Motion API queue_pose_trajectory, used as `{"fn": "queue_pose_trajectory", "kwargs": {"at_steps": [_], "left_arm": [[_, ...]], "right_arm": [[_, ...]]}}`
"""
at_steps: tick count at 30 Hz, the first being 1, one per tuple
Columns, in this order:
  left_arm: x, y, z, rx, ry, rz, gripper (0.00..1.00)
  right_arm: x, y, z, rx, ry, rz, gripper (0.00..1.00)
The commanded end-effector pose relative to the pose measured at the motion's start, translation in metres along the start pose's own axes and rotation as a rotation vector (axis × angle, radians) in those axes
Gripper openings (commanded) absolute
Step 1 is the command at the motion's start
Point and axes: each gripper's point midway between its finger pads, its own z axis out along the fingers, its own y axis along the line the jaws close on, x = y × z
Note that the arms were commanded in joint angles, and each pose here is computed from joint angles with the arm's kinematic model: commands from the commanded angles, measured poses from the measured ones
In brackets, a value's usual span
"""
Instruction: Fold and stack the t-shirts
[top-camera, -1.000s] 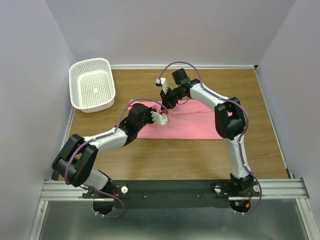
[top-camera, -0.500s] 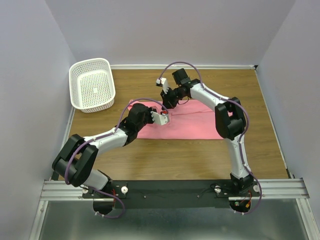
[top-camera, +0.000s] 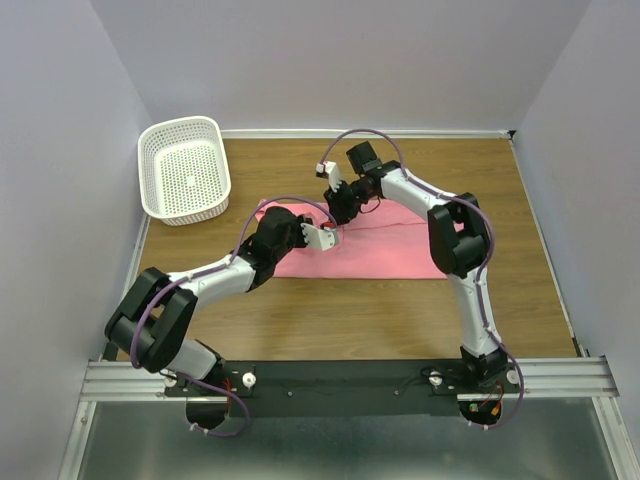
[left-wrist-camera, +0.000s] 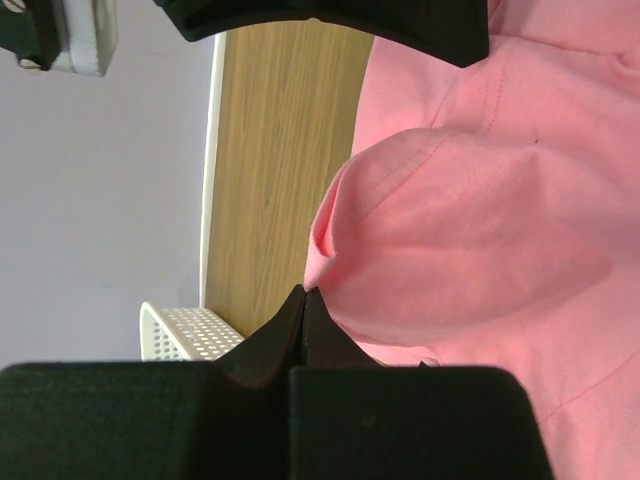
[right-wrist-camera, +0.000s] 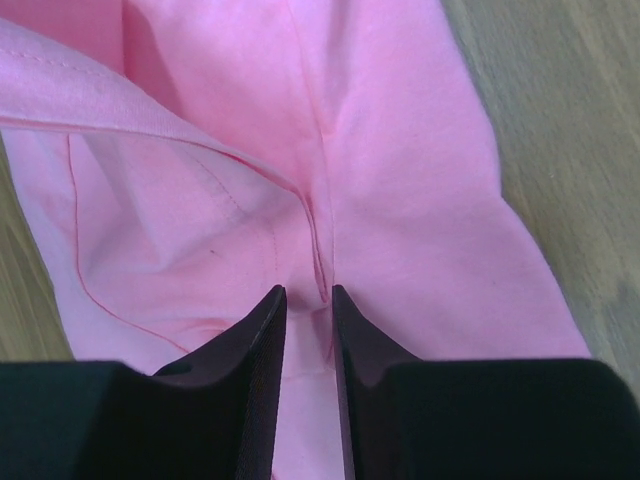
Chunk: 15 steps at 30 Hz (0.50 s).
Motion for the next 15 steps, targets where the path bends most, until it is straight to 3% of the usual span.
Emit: {"fn": "queue_pose_trajectory", "kwargs": {"at_steps": [1, 6, 11, 15], "left_arm": [[0.001, 0.004, 0.004, -0.004, 0.01, -0.02, 0.0], [0.0, 0.003, 0.005, 0.0, 0.009, -0.019, 0.0], [0.0, 0.003, 0.006, 0.0, 0.008, -0.023, 0.0], [0.0, 0.003, 0.006, -0.001, 0.01, -0.019, 0.0]], "right_arm": [[0.013, -0.001, 0.007, -0.018, 0.037, 0.035, 0.33], [0.014, -0.001, 0.008, -0.026, 0.037, 0.036, 0.29], [0.006, 0.003, 0.003, -0.032, 0.02, 0.021, 0.0], [-0.008, 0.003, -0.01, -0.003, -0.003, -0.011, 0.01]]}}
